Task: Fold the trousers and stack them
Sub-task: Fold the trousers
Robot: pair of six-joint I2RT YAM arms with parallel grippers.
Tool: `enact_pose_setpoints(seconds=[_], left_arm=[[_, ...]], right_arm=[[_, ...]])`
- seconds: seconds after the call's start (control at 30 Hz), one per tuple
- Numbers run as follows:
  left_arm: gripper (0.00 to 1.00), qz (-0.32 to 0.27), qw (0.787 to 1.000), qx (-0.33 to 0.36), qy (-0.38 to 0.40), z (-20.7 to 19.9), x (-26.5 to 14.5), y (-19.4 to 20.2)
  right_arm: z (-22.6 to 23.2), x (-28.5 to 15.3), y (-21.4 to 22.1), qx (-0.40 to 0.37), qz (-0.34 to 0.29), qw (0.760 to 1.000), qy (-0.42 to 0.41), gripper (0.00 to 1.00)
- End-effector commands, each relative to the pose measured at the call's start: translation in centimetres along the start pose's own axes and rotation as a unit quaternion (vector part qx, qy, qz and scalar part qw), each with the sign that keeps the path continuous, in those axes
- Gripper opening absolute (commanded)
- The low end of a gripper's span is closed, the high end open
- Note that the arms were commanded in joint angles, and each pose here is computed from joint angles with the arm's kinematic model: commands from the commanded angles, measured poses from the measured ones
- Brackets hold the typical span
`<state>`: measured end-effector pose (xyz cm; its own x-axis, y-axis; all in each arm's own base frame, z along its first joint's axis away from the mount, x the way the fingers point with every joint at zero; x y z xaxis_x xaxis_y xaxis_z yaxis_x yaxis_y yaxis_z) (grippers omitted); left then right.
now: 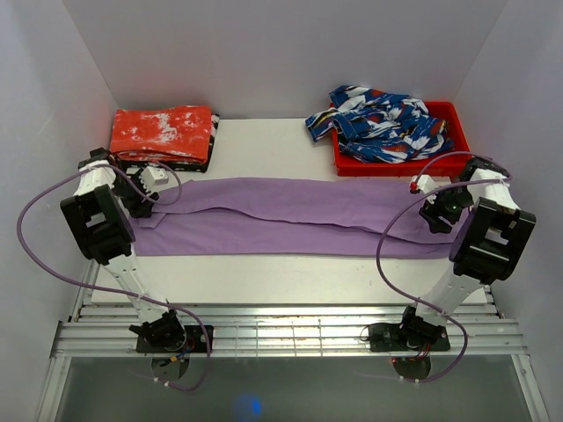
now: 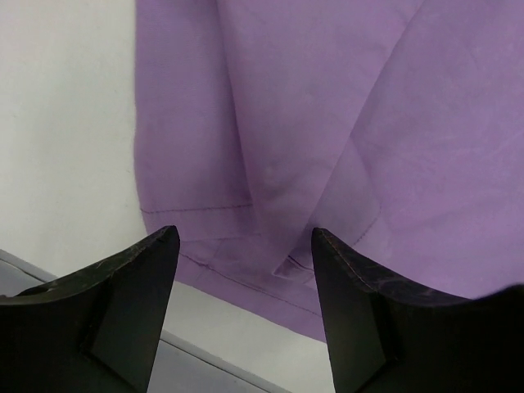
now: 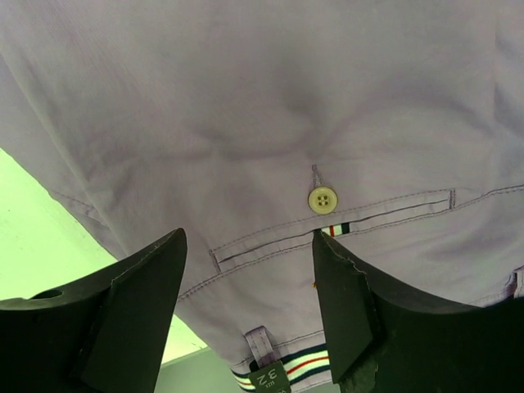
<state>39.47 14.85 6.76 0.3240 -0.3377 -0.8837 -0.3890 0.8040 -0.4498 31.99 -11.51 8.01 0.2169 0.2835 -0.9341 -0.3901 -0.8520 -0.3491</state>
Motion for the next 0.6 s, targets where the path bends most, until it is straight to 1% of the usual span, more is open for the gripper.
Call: enact_pose_setpoints(seconds=[0.0, 0.17, 0.27, 0.3, 0.4, 0.43, 0.5, 0.53, 0.57], left_arm=[[0.77, 0.023, 1.0, 0.017, 0.012, -0.9, -0.6, 0.8], [0.75, 0.026, 0.999, 0.012, 0.022, -1.7, -0.2, 1.2], [0.71, 0.016, 1.0, 0.004, 0.019, -1.6, -0.2, 0.8], [0.71, 0.012, 1.0, 0.005, 0.018, -1.6, -0.4, 0.6], [0.71, 0.01, 1.0, 0.001, 0.018, -1.7, -0.4, 0.5], [0.71, 0.009, 1.0, -0.001, 0.019, -1.7, -0.4, 0.5], [0.74, 0.01, 1.0, -0.006, 0.018, -1.8, -0.4, 0.5], [0.76, 0.007, 1.0, -0.01, 0.016, -1.7, -0.3, 0.5], [0.81, 0.005, 1.0, -0.014, 0.013, -1.5, -0.3, 0.4]], right_arm=[[0.2, -0.7, -0.1, -0.015, -0.01, 1.0, -0.002, 0.69], [0.8, -0.9, -0.8, -0.033, -0.025, 0.999, -0.011, 0.69], [1.8, -1.2, -1.4, -0.032, -0.043, 0.998, -0.033, 0.68], [2.7, -1.4, -1.9, -0.032, -0.051, 0.997, -0.048, 0.68], [4.2, -0.9, -2.5, -0.041, -0.056, 0.996, -0.058, 0.69], [4.2, -0.7, -2.7, -0.047, -0.059, 0.996, -0.049, 0.69], [5.2, 0.4, -3.1, -0.039, -0.063, 0.996, -0.052, 0.69], [4.5, 1.0, -3.3, -0.045, -0.064, 0.996, -0.036, 0.68], [4.4, 1.4, -3.5, -0.043, -0.064, 0.997, -0.031, 0.68]])
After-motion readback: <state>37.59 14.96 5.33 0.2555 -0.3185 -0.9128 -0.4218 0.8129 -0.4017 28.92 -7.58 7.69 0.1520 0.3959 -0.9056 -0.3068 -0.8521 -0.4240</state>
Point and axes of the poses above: each gripper's point midway between its finger pads, its own x axis out along the fingers, its own z axis along the line the jaws close on, y = z × x, the point moved 2 cm from there along -x, back along the fingers, and after that the axes turned 1 degree about x, right-handed, at the moved point
